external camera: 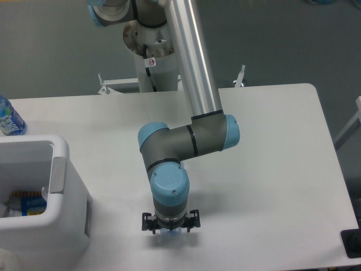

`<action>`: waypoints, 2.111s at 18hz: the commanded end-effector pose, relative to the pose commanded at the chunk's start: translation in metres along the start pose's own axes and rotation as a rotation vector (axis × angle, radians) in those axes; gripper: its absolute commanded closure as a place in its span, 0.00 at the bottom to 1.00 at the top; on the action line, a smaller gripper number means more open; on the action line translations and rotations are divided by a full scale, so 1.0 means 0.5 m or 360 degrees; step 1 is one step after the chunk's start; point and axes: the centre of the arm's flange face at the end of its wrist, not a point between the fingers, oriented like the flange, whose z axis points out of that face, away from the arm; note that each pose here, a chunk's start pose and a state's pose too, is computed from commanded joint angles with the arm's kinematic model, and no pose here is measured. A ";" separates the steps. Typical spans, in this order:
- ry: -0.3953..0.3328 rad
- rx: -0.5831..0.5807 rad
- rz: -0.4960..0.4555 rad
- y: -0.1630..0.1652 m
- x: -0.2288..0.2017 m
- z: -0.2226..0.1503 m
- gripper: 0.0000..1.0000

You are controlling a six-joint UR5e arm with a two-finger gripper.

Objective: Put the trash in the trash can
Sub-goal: 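Lower onto the bottle's cap end and close the gripper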

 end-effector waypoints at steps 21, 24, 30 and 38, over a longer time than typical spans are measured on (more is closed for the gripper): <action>-0.0077 -0.0036 0.0005 0.009 -0.006 0.007 0.29; -0.0079 -0.0036 0.0005 0.009 -0.007 0.007 0.30; -0.0112 -0.0046 0.0008 0.011 -0.008 0.008 0.34; -0.0114 -0.0037 0.0008 0.010 -0.008 0.000 0.37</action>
